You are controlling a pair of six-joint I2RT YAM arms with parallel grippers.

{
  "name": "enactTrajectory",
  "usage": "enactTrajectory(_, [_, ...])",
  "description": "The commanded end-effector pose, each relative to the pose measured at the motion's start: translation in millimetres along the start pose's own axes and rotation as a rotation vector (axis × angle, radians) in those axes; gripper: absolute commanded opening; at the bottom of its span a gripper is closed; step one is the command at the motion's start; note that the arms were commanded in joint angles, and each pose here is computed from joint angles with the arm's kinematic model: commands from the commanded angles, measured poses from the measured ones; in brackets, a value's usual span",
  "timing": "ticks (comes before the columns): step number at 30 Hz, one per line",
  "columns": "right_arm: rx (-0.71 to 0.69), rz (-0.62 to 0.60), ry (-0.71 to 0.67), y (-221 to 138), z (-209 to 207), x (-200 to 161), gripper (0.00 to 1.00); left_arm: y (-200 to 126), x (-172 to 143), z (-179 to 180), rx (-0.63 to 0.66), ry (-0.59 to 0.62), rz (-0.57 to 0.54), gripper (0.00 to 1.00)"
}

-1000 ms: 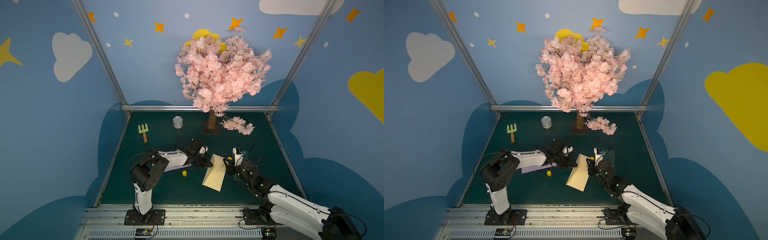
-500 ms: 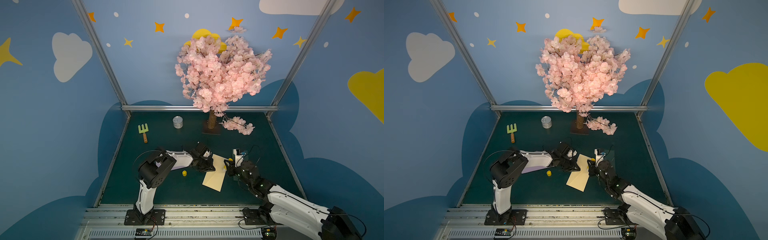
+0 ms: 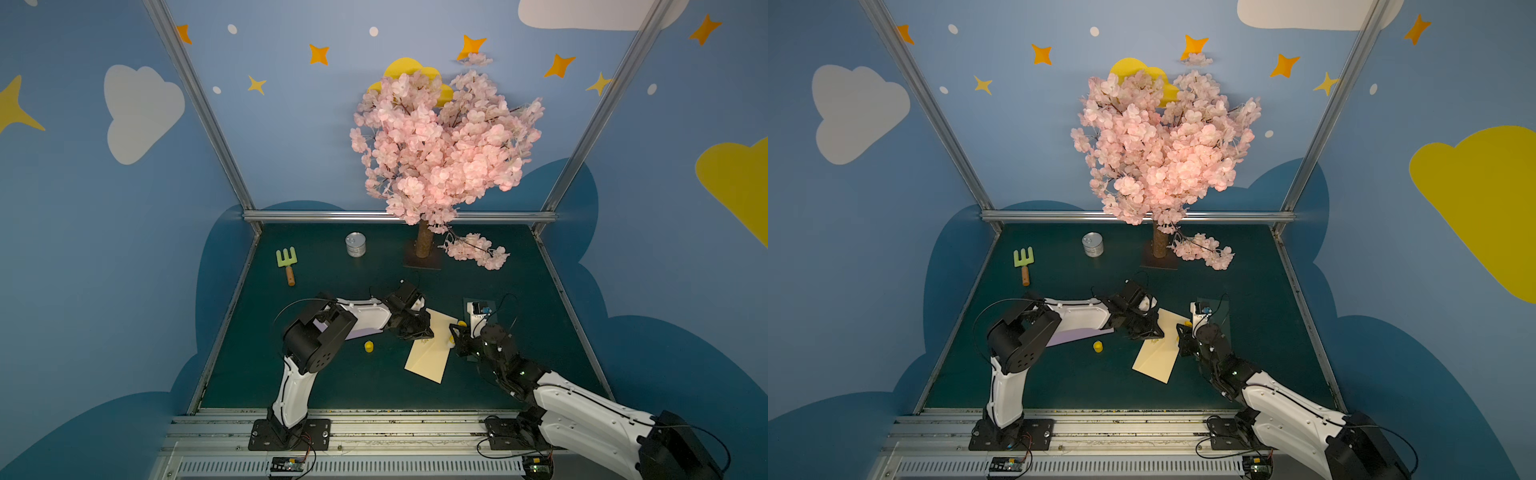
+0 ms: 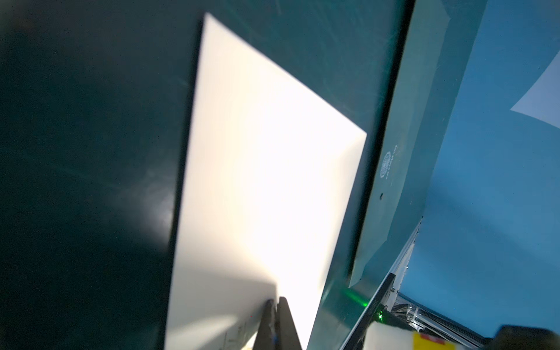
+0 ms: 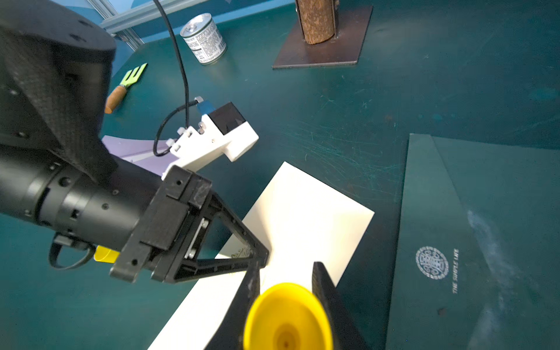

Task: Seal the envelope with a glue stick
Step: Seal the envelope at the center of the board.

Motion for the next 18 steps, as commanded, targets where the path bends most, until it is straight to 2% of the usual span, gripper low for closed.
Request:
enactTrajectory(1, [-0.001,-0.029,0.033,2.9,-0.9,4.2,0.00,14.9,1.0,41.6,0.133,-0.072,-0.005,0.03])
enactTrajectory(9, [-0.002,-0.029,0.019,2.2,-0.6,5.8,0.00,14.0,17.9,53.4,0.158,-0.093,-0.036,0.03])
enactTrajectory(18, [-0.004,-0.031,0.017,-0.3,-1.4,6.3,0.00,-5.2,8.8,57.5,0.158,-0.056,-0.063,0.03])
Point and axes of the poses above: each gripper's point midway between its finger pads, its own y axis out along the fingers, its own z axis along the line the jaws close on, x = y × z, the point moved 4 cm from there along -y, back along the fingers, and after that the axes turned 10 degrees about -y, right-handed, at the moved point
